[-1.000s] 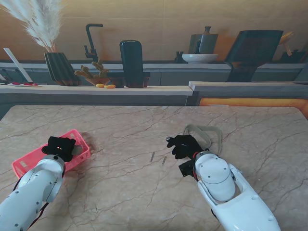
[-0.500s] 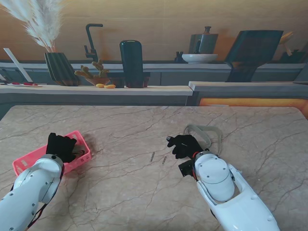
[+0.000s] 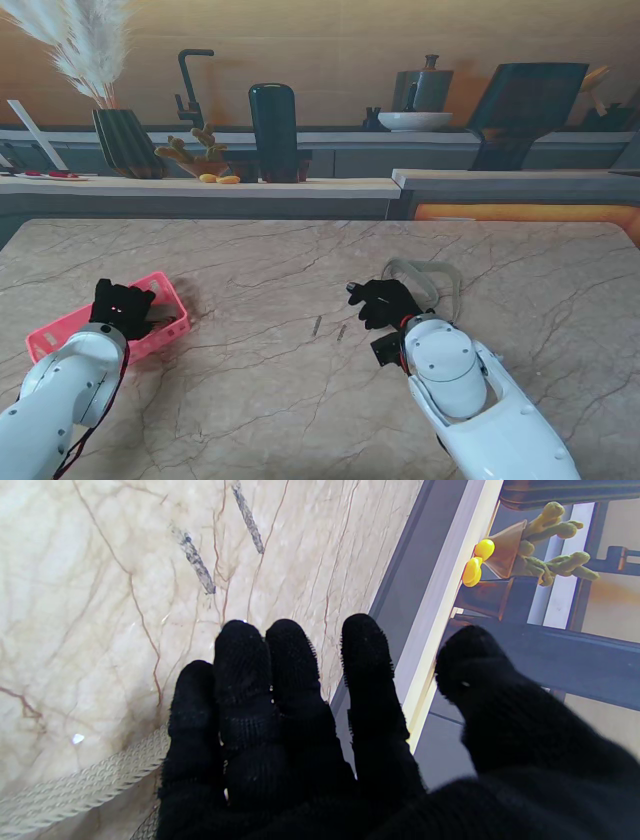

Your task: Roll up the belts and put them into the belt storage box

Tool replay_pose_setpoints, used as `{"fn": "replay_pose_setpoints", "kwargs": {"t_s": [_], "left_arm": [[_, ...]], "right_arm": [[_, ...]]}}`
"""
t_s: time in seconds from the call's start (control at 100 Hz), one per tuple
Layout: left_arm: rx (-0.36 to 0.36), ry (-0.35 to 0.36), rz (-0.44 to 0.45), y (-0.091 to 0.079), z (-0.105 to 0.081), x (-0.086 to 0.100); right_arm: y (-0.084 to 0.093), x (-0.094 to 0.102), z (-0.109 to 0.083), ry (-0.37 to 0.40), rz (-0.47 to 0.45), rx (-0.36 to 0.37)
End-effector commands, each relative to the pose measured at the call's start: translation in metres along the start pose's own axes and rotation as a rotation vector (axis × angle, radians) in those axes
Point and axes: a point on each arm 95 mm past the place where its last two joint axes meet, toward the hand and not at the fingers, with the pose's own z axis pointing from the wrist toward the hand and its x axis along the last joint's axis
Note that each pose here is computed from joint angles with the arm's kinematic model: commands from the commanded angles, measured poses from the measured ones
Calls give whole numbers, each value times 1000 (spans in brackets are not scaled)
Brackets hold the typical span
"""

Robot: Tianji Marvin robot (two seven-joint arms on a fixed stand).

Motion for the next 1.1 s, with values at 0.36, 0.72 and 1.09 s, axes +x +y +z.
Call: {"fn": "replay_pose_setpoints", "kwargs": {"t_s": [0.36, 0.72, 1.09], "left_arm": [[28, 0, -34, 0, -3, 6], [-60, 7, -84, 6, 4, 11], [-155, -18, -300, 9, 9, 13]], "right_arm": [[-2, -1, 0, 1, 7, 3], [-1, -1, 1, 1, 7, 2], [-1, -2, 1, -2, 9, -1]]}}
